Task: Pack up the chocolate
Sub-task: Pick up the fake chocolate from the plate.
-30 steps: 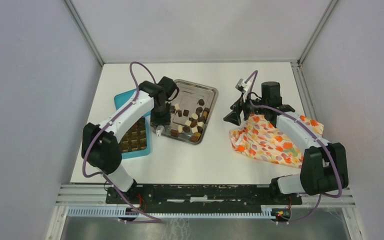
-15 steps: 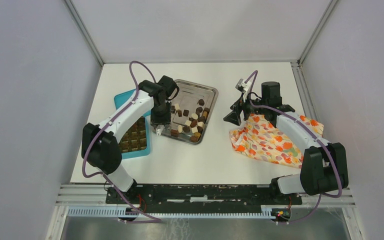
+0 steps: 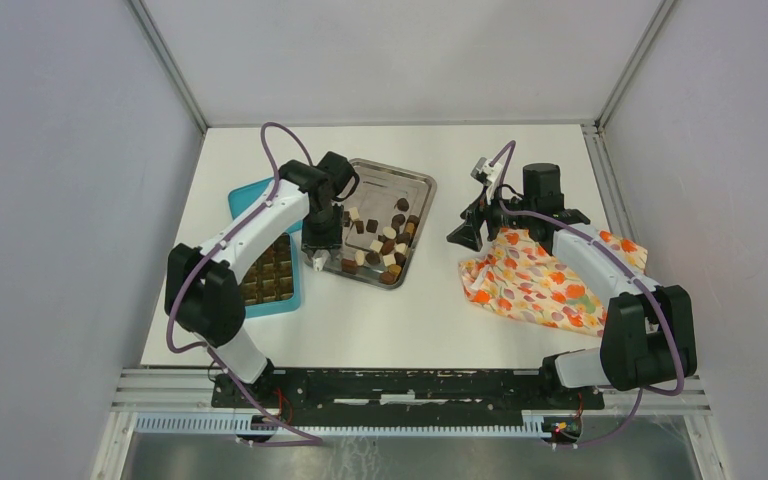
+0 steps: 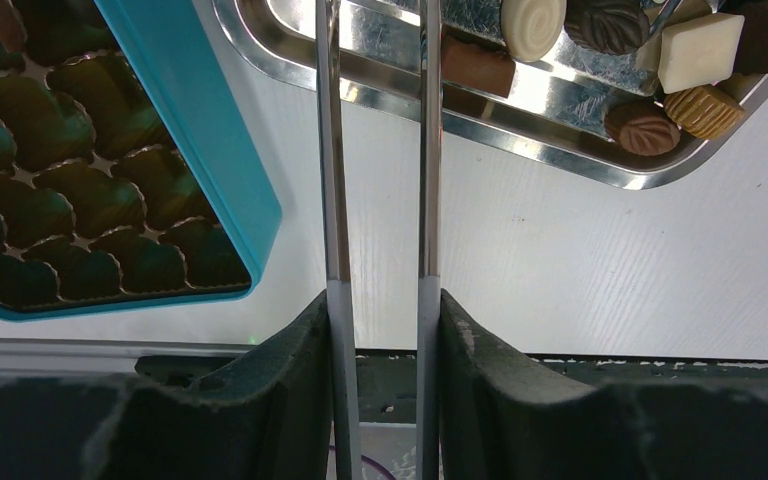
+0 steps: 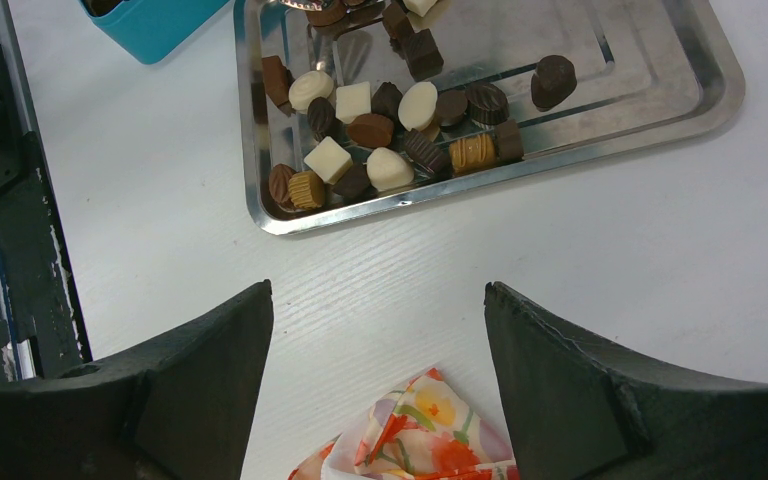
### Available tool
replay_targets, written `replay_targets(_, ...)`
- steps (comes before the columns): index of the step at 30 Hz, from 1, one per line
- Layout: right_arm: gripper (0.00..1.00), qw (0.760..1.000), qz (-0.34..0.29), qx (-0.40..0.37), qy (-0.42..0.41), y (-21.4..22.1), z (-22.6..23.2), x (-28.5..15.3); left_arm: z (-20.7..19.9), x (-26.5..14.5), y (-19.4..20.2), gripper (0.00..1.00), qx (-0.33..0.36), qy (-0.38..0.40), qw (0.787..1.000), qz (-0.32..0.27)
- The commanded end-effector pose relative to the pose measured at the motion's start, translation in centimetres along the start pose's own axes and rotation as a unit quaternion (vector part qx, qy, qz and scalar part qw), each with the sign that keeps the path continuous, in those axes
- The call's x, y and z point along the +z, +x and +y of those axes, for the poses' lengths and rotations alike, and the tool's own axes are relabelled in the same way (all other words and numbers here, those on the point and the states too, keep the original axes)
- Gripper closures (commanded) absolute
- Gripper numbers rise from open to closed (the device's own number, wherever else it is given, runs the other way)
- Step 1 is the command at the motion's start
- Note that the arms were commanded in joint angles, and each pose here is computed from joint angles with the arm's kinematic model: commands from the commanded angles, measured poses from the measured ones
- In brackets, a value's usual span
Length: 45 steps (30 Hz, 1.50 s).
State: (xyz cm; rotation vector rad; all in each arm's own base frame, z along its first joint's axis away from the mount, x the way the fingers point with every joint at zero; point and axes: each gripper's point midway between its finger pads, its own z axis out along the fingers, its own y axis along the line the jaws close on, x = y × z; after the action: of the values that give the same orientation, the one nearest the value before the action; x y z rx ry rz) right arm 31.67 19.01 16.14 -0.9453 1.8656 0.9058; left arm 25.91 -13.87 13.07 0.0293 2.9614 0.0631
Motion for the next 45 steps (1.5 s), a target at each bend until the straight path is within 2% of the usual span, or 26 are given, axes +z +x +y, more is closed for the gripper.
replay_targets(1,0.17,1.0,-0.014,-0.013,-0.003,-0.7,0.0,-0.1,-0.3,-0.6,-0.8,0.57,0.022,0.008,1.0,-0.014)
replay_targets(45,0.17,1.0,-0.013,-0.014,-0.003,-0.6,0.0,-0.1,-0.5,0.6,-0.2,0.56,0.028,0.004,1.0,0.004)
